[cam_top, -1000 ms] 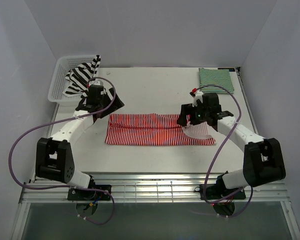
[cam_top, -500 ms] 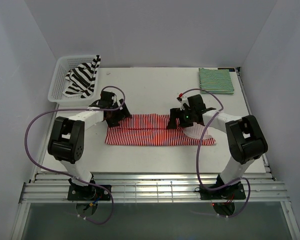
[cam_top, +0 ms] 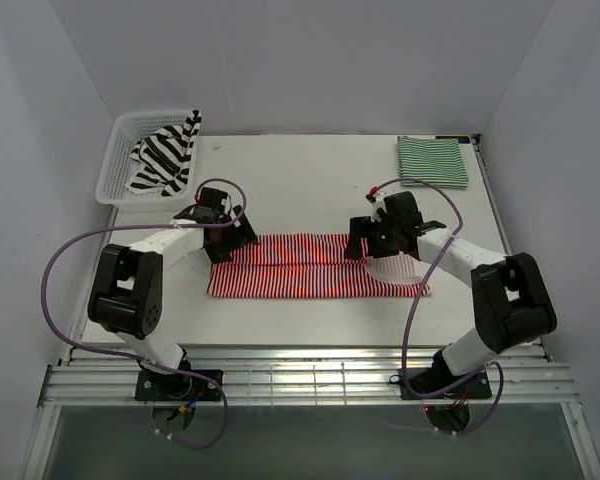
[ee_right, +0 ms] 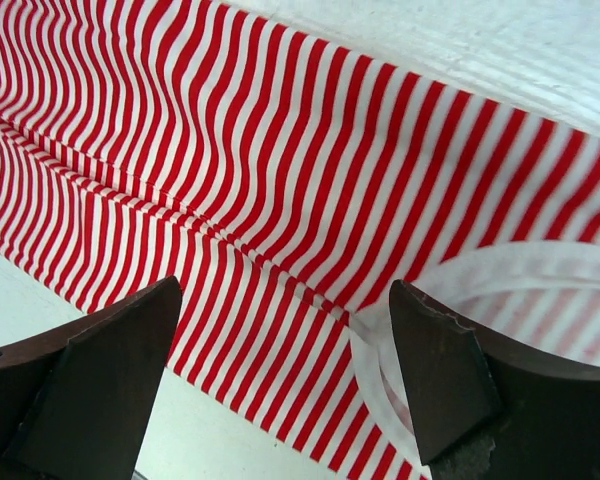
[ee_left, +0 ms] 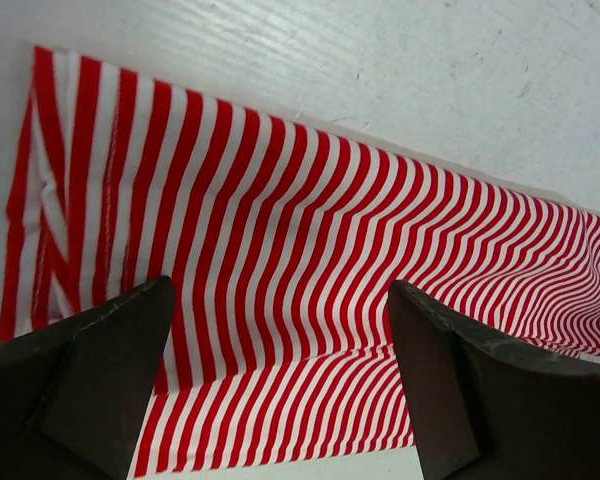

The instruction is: Fold and stack the tank tops

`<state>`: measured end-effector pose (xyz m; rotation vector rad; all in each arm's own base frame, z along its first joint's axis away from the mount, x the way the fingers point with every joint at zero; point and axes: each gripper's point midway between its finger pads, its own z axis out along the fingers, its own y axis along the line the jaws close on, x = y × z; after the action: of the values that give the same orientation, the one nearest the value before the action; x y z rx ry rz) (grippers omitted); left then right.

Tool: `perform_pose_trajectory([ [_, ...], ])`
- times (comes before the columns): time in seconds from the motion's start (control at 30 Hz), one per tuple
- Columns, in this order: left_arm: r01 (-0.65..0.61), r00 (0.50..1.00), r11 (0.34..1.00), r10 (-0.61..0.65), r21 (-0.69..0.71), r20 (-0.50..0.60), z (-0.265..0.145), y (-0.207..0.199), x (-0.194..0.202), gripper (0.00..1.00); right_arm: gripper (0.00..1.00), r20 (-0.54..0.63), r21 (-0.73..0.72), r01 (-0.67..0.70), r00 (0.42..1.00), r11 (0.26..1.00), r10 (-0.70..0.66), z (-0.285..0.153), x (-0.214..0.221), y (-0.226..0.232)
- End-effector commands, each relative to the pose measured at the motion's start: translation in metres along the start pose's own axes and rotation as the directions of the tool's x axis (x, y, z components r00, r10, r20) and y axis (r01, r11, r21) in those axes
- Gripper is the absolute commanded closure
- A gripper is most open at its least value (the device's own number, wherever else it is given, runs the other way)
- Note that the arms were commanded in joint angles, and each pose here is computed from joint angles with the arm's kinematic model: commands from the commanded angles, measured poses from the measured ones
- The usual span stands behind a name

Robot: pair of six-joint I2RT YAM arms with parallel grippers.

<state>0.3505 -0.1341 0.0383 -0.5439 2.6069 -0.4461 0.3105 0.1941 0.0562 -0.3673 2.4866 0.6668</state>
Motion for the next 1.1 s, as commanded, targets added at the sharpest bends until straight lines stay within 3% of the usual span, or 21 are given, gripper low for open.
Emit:
perform_pose_trajectory([
  [0.0, -0.009, 0.997, 1.0, 0.008, 0.004, 0.073, -0.04, -0.011, -0.018, 0.02, 0.1, 0.105, 0.107, -0.067, 0.993, 0.992, 0.055, -0.032, -0.035, -0.008],
  [0.17, -0.052, 0.994, 0.999, 0.05, 0.014, 0.095, -0.062, -0.032, -0.031, 0.02, 0.1, 0.088, 0.205, -0.203, 0.978, 0.957, 0.189, -0.049, -0.01, -0.028],
  [0.33, -0.136, 0.991, 0.991, 0.135, 0.009, 0.023, -0.046, -0.045, -0.008, 0.02, 0.1, 0.056, 0.232, -0.282, 0.959, 0.931, 0.276, -0.053, 0.022, -0.039],
  [0.53, -0.13, 0.989, 0.99, 0.127, -0.046, -0.071, -0.014, -0.027, 0.015, 0.02, 0.1, 0.009, 0.264, -0.327, 0.941, 0.907, 0.337, -0.042, 0.044, -0.056],
  [0.77, -0.041, 0.99, 0.992, 0.024, -0.12, -0.14, 0.003, 0.001, 0.047, 0.02, 0.1, -0.057, 0.167, -0.313, 0.944, 0.935, 0.326, 0.004, 0.028, -0.059],
  [0.9, 0.074, 0.977, 0.987, -0.1, -0.142, -0.187, -0.011, 0.012, 0.079, 0.02, 0.1, -0.056, 0.096, -0.298, 0.951, 0.95, 0.304, 0.038, -0.004, -0.061],
  [0.93, 0.094, 0.97, 0.982, -0.127, -0.164, -0.207, -0.013, 0.022, 0.094, 0.02, 0.1, -0.019, 0.065, -0.275, 0.961, 0.959, 0.277, 0.044, -0.033, -0.059],
  [1.07, 0.216, 0.935, 0.956, -0.26, -0.198, -0.239, -0.026, 0.016, 0.134, 0.02, 0.1, -0.048, -0.005, -0.226, 0.973, 0.974, 0.225, 0.091, -0.067, -0.062],
])
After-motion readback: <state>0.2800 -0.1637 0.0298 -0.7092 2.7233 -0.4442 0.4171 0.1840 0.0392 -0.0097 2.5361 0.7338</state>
